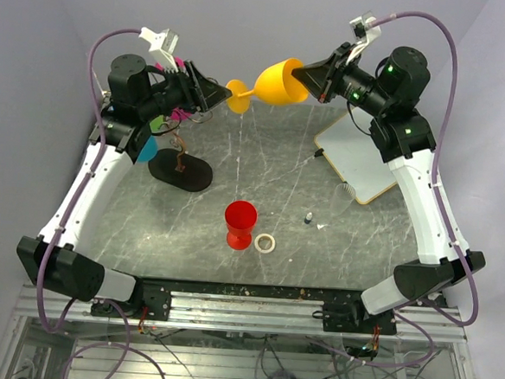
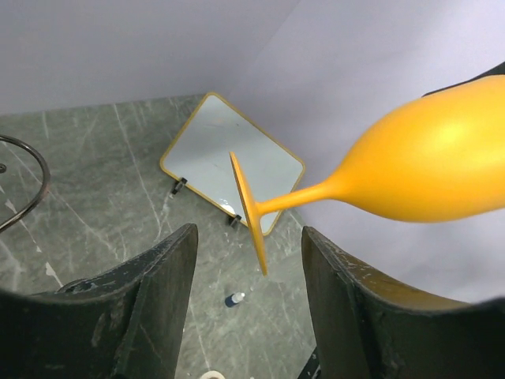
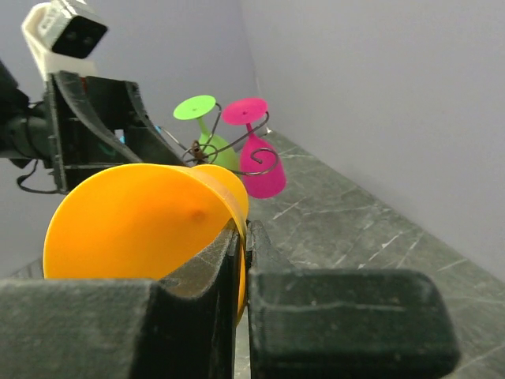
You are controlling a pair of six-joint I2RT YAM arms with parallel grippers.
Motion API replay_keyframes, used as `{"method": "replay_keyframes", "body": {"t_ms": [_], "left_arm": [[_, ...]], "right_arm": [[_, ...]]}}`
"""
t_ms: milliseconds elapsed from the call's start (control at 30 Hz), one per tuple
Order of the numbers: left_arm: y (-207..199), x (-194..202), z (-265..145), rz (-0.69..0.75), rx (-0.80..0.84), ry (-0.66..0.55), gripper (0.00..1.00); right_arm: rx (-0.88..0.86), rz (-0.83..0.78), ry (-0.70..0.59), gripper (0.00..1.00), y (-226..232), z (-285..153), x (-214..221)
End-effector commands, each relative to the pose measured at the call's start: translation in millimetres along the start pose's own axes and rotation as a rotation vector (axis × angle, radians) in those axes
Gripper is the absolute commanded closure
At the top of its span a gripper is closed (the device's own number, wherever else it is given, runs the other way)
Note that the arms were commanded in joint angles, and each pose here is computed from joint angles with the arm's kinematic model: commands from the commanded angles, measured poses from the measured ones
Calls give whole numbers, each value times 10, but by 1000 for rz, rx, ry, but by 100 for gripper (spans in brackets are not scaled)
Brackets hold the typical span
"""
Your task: Place the wine glass upside down on the wine glass rack
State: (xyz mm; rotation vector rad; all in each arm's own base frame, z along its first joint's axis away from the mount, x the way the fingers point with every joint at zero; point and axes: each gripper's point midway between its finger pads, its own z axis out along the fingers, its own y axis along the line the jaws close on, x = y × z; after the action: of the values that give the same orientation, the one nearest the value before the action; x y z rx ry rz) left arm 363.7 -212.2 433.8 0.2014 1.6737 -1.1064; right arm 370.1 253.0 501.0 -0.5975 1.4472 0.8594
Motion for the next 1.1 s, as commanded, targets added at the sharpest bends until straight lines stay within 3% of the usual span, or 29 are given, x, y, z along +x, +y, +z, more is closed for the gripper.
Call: {"method": "replay_keyframes", "body": {"t_ms": [0, 400, 633, 933, 1067], "left_arm": [[-142, -39, 58, -10, 49, -15, 36], [-106, 138, 147, -53, 65, 48, 63], [-136, 152, 125, -43, 81, 49, 91], [-200, -55, -97, 81, 33, -19, 93], [-87, -280, -298, 128, -35, -77, 93]], "right_arm": [[-59, 7, -29, 100, 139, 7, -117], [-69, 11, -18, 100, 126, 58, -42], [-80, 2, -12, 100, 139, 57, 10], [-37, -120, 6, 48, 123, -127, 40], [20, -219, 13, 37, 87, -296, -12]]}}
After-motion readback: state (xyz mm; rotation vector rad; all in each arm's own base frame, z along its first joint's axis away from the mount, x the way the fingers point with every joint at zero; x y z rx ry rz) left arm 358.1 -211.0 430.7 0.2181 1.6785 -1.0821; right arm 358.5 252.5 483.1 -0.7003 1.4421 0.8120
